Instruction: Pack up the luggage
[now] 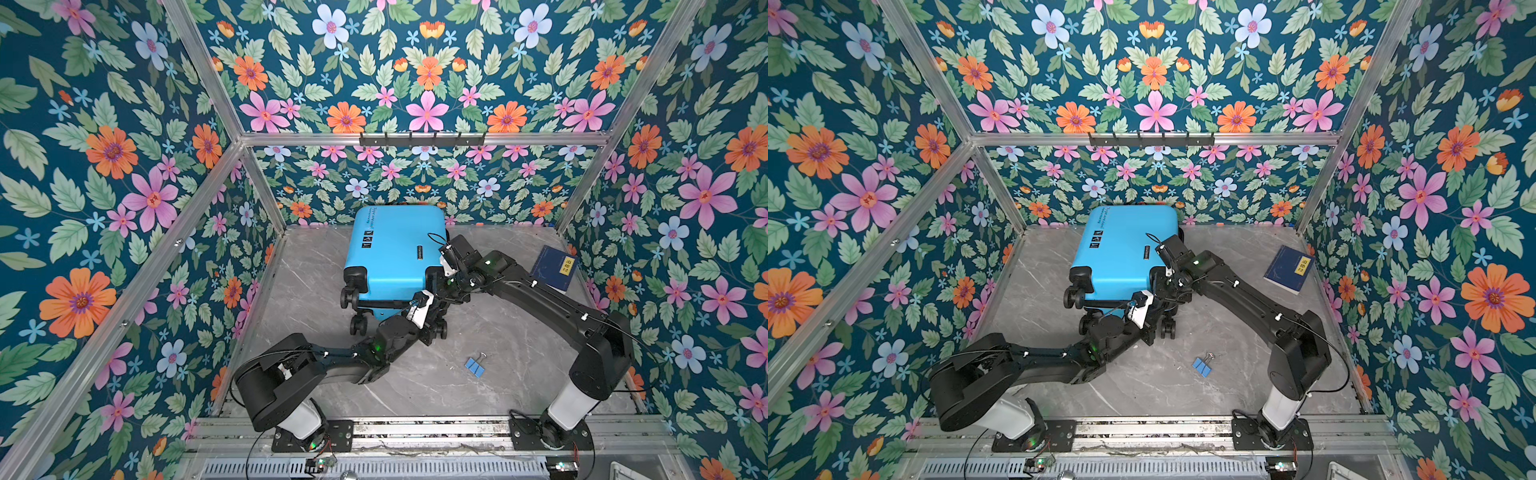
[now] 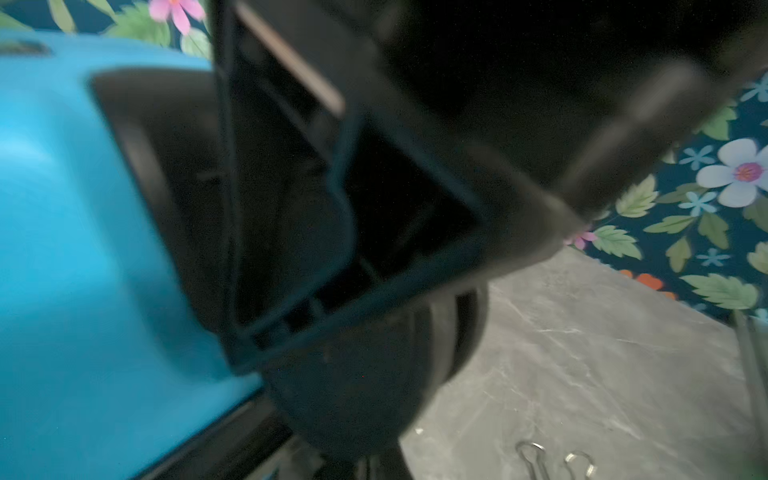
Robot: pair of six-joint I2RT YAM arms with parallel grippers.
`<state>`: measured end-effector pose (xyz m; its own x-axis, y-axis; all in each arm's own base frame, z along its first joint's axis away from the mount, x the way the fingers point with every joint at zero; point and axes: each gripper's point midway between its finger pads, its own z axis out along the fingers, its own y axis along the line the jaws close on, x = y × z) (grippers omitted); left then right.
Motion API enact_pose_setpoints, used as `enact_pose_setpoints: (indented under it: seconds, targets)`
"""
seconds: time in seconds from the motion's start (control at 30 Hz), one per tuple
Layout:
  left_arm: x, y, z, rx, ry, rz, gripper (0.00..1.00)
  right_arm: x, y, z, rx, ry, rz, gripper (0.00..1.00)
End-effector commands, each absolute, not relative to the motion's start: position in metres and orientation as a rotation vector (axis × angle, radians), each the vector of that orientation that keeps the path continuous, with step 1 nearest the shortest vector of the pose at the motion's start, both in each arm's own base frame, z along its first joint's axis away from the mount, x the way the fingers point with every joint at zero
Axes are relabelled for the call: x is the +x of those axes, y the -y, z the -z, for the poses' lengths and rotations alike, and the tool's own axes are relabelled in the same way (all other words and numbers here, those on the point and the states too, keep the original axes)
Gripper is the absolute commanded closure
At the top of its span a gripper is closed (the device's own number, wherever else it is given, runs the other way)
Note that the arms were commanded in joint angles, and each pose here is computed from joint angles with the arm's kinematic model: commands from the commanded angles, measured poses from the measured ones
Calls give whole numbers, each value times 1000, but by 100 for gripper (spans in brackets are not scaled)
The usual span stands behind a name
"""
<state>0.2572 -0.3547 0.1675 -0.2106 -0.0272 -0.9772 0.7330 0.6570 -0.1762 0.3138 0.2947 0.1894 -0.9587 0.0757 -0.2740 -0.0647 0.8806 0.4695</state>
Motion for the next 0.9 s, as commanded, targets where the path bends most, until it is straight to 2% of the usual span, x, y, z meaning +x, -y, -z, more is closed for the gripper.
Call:
enact_pose_setpoints:
  seconds: [0.0, 0.17, 0.3, 0.33, 0.37, 0.47, 0.53, 0.6, 0.7, 0.8, 0.87]
  targets:
    - [243, 378, -217, 573, -1445, 934, 100, 319, -329, -212, -120, -2641, -914, 100]
    - [240, 396, -213, 557, -1434, 991, 100, 318, -326, -209, -107, -2646, -906, 100]
    - [239, 388, -211, 540, -1446, 971, 100, 316, -320, -208, -105, -2651, -872, 100]
    - [238, 384, -211, 540, -1452, 960, 89, 316, -319, -206, -105, -2654, -863, 100]
    - [237, 380, -210, 539, -1460, 951, 80, 316, -318, -205, -105, -2657, -854, 95]
    - [231, 365, -208, 541, -1496, 923, 63, 313, -311, -224, -115, -2608, -851, 51]
    - [227, 354, -206, 546, -1540, 902, 57, 313, -304, -230, -118, -2587, -816, 28]
    - [226, 343, -207, 536, -1602, 875, 57, 313, -294, -236, -118, -2565, -765, 16]
    - [223, 330, -215, 517, -1704, 845, 59, 313, -273, -243, -102, -2538, -687, 6]
    - [231, 305, -223, 421, -1829, 740, 50, 312, -248, -239, -53, -2535, -660, 5]
    - [235, 285, -227, 361, -1907, 634, 42, 309, -232, -233, -14, -2541, -670, 9]
